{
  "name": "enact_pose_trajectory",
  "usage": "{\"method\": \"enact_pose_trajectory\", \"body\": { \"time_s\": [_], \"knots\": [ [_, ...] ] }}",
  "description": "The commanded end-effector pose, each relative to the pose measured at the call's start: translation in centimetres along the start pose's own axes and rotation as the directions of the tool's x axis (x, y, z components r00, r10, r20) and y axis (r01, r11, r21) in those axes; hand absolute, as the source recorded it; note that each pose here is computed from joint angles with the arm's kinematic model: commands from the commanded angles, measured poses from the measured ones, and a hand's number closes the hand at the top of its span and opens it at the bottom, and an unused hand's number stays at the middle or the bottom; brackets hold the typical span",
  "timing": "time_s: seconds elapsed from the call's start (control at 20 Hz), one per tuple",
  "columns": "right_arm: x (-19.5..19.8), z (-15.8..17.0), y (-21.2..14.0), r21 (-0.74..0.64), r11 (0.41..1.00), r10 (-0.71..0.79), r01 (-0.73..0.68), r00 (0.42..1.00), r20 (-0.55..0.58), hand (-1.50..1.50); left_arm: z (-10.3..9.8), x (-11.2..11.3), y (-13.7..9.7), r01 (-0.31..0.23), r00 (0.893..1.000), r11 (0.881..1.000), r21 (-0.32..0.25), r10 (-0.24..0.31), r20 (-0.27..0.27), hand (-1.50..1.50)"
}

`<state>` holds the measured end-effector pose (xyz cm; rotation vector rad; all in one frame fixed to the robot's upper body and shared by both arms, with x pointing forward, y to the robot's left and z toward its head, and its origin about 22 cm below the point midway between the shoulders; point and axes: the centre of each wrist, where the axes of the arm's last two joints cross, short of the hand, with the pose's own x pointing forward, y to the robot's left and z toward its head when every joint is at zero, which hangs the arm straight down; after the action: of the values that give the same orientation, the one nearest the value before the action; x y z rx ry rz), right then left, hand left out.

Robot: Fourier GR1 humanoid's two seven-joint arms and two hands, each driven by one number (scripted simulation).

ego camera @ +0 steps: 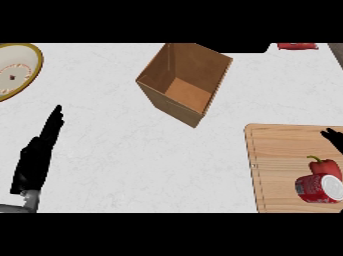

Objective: Pick the bell pepper from the cutting board and place it in the cardboard box

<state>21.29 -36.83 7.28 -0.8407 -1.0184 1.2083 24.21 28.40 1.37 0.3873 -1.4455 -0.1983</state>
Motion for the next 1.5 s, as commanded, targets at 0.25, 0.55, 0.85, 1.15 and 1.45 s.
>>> {"method": "enact_pose_trajectory", "body": {
  "time_s": [0.25, 0.55, 0.85, 1.15, 1.45],
  "knots": [
    [-1.2, 0.3, 2.5, -0.009, 1.000, 0.003, -0.004, 1.000, -0.004, -1.50, 1.0, -2.0, 0.0, -0.011, 1.000, 1.000, -0.016, 0.011, -0.010, 0.00],
    [-3.2, -0.5, 1.8, 0.002, 1.000, -0.002, 0.002, 1.000, -0.012, -1.50, -0.1, -1.0, 0.7, -0.013, 1.000, 1.000, -0.010, 0.013, -0.004, 0.00],
    [0.3, -1.4, 3.7, -0.012, 1.000, -0.019, 0.019, 1.000, 0.001, -1.50, 0.5, 1.3, 1.0, 0.002, 1.000, 1.000, 0.001, -0.002, 0.026, 0.00],
    [-1.5, -1.8, 3.4, 0.004, 1.000, -0.020, 0.020, 1.000, -0.017, -1.50, 0.6, -1.1, 0.0, -0.005, 1.000, 1.000, 0.013, 0.006, -0.010, 0.00],
    [0.8, -3.2, 4.6, 0.028, 0.999, 0.040, -0.040, 0.999, -0.012, -1.50, -0.2, 0.0, 1.7, -0.005, 1.000, 1.000, 0.004, 0.005, 0.011, 0.00]
  ]
}}
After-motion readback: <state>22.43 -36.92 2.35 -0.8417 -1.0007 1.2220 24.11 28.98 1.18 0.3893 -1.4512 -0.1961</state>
